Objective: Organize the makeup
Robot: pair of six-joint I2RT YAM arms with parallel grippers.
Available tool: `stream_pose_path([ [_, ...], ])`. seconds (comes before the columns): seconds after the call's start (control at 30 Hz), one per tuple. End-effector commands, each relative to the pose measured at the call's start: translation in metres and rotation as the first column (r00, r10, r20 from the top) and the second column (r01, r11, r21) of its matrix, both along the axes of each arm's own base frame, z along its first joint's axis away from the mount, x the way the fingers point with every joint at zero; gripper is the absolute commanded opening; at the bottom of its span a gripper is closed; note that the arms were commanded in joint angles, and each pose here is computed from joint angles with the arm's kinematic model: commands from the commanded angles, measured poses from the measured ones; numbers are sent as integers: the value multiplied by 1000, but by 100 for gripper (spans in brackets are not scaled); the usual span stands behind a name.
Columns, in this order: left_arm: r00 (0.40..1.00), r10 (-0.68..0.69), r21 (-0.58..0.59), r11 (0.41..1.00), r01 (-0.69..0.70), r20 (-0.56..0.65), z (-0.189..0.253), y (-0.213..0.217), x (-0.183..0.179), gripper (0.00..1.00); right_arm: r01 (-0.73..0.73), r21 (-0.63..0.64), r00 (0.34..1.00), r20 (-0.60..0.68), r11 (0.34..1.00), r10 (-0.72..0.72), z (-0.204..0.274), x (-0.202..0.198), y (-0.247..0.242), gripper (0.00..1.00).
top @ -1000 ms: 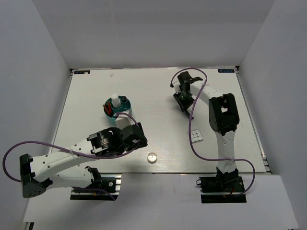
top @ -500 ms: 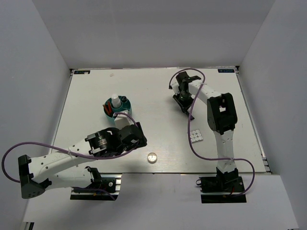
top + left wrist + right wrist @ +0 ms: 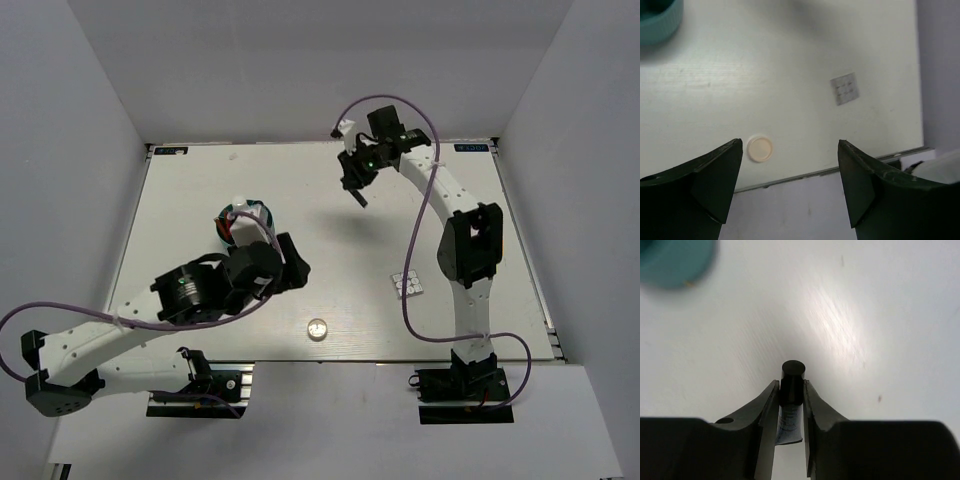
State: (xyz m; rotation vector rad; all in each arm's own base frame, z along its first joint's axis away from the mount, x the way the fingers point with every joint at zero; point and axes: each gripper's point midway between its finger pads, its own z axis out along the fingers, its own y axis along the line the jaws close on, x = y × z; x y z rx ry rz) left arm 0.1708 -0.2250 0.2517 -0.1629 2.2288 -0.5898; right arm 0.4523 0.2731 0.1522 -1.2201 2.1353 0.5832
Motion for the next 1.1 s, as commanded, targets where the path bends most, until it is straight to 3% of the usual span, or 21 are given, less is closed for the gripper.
stream_pose_path([
  [0.0, 983, 20, -50, 999, -11, 182, 82, 10, 16, 86, -256, 278, 944, 279, 926, 177, 116, -9, 64, 0],
  [0.03, 975, 35, -80, 997, -17, 220, 110, 14, 17, 86, -292, 322, 922, 345, 901, 176, 135, -4, 75, 0],
  [0.13, 959, 38, -99, 995, -11, 280, 144, 15, 22, 87, -329, 470, 924, 341, 819, 175, 169, -15, 104, 0],
  [0.17, 949, 31, -113, 994, 5, 314, 159, 16, 22, 86, -347, 547, 922, 349, 762, 169, 190, -19, 120, 0],
  [0.27, 925, 52, -195, 981, 24, 377, 192, 17, 23, 86, -364, 651, 921, 360, 666, 151, 213, -18, 143, 0],
  [0.3, 917, 53, -201, 979, 30, 396, 199, 19, 23, 86, -378, 703, 917, 373, 603, 140, 233, -24, 156, 0],
  [0.4, 899, 68, -249, 967, 47, 432, 217, 23, 21, 86, -417, 745, 898, 426, 520, 111, 246, -28, 182, 0],
  [0.53, 902, 56, -247, 967, 57, 428, 217, 26, 17, 86, -464, 737, 856, 516, 492, 35, 248, -24, 208, 0],
  [0.67, 913, 56, -255, 966, 53, 403, 209, 32, 13, 86, -419, 759, 849, 522, 498, -81, 238, -2, 228, 0],
  [1.07, 923, 81, -258, 966, 21, 376, 196, 50, 7, 87, -357, 755, 877, 474, 550, -81, 163, 2, 272, 0],
])
